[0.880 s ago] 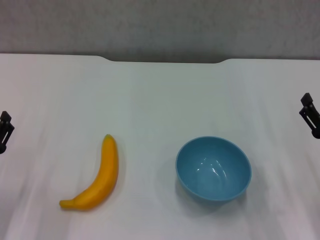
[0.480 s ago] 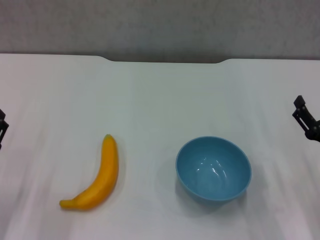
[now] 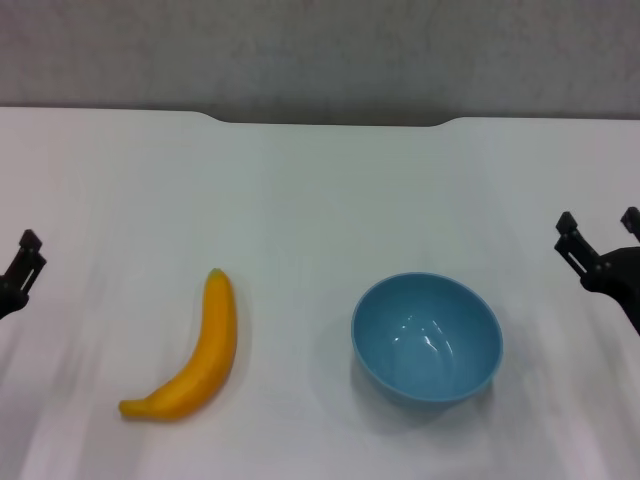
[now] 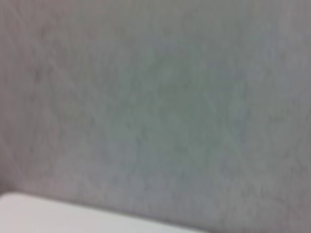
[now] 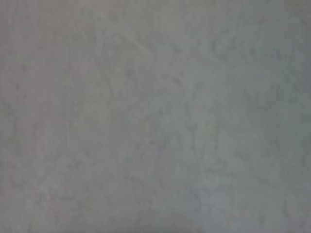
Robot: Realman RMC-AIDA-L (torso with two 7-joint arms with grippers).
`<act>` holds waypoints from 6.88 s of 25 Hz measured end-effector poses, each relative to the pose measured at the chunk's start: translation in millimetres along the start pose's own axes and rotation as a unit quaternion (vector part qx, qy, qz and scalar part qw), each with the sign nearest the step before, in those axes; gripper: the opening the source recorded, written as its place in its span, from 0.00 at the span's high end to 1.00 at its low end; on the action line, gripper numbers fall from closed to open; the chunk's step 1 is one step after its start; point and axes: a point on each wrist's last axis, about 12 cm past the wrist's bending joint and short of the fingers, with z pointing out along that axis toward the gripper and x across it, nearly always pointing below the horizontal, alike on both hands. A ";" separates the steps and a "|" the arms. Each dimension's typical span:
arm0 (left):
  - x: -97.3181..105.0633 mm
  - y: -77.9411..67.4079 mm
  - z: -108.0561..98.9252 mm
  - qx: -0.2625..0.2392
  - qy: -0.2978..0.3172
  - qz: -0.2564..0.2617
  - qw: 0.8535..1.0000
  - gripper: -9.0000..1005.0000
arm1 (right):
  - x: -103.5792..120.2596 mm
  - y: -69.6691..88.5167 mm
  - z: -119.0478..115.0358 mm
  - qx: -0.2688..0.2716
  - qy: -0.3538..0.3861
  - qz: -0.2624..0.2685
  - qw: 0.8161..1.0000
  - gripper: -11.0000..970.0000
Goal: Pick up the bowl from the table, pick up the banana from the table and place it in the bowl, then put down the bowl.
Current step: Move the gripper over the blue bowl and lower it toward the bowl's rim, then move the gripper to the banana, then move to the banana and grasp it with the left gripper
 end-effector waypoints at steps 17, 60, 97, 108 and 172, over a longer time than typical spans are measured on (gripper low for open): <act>-47.7 -44.4 27.7 0.020 0.111 0.003 0.994 0.23 | -62.2 3.4 30.2 -0.001 0.211 -0.049 0.976 0.08; -113.5 -48.6 42.1 0.026 0.294 0.049 0.954 0.28 | -65.2 67.3 51.2 -0.078 0.408 -0.112 0.903 0.09; -110.4 -50.2 43.3 0.029 0.296 0.052 0.953 0.28 | -41.9 68.5 46.4 -0.084 0.391 -0.119 0.909 0.75; -109.7 -51.8 43.9 0.031 0.298 0.053 0.953 0.28 | -37.3 64.5 41.0 -0.087 0.384 -0.131 0.910 0.91; -69.8 -114.1 41.6 0.140 0.325 0.128 0.927 0.20 | -69.2 47.5 42.0 -0.053 0.256 -0.085 0.961 0.94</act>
